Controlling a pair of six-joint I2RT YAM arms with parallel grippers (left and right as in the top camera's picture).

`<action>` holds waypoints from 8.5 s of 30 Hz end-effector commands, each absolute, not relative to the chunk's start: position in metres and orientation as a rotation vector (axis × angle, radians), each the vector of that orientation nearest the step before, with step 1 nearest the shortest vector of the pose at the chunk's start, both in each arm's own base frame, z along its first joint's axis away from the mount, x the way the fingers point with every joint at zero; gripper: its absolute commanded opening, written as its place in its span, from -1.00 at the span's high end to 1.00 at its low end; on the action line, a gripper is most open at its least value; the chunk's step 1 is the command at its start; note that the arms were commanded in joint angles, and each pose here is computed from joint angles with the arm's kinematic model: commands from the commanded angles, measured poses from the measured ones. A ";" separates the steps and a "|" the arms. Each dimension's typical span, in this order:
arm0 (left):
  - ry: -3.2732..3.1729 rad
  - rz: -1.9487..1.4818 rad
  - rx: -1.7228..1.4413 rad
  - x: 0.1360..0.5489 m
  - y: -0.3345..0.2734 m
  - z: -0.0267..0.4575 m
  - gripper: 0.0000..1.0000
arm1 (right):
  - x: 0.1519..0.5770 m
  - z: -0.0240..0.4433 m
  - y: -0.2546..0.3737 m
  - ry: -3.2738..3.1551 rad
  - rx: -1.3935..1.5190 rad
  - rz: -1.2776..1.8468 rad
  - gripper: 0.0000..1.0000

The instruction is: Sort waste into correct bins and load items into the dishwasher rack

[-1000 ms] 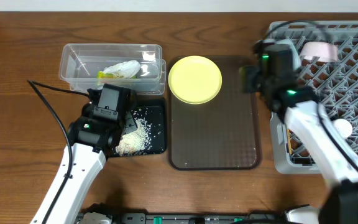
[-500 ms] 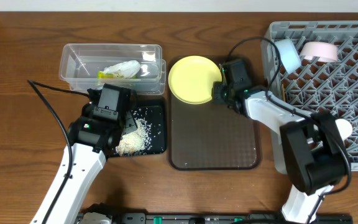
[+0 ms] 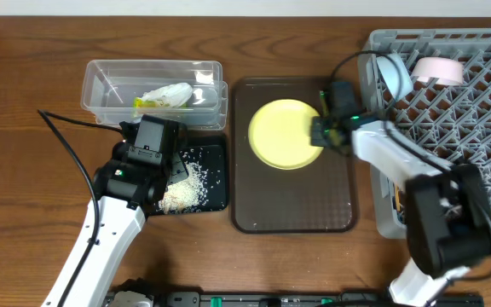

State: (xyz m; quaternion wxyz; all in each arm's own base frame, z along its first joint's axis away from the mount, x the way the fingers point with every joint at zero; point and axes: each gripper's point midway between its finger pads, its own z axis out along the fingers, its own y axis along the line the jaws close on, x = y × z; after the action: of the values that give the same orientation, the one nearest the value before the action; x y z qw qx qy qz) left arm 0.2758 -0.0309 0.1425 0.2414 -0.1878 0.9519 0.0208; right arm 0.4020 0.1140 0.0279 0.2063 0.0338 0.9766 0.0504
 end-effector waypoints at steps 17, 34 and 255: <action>2.596 0.082 -0.541 0.276 -0.026 0.141 -0.22 | 0.358 0.272 -0.117 2.173 0.077 -0.940 0.97; 2.596 0.082 -0.541 0.276 -0.026 0.141 -0.22 | 0.365 0.219 -0.149 2.357 -0.032 -1.144 0.98; 1.724 -0.117 -0.055 0.244 -0.011 0.137 -0.95 | 0.246 0.158 0.018 1.641 -0.032 0.109 -0.99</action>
State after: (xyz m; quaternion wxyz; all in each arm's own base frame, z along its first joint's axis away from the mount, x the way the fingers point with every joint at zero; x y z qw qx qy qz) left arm 0.2453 -0.0101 0.1514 0.6679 -0.0284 0.7418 -0.0537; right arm 0.2461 0.0148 0.1578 0.6800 -0.0108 0.7318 0.0439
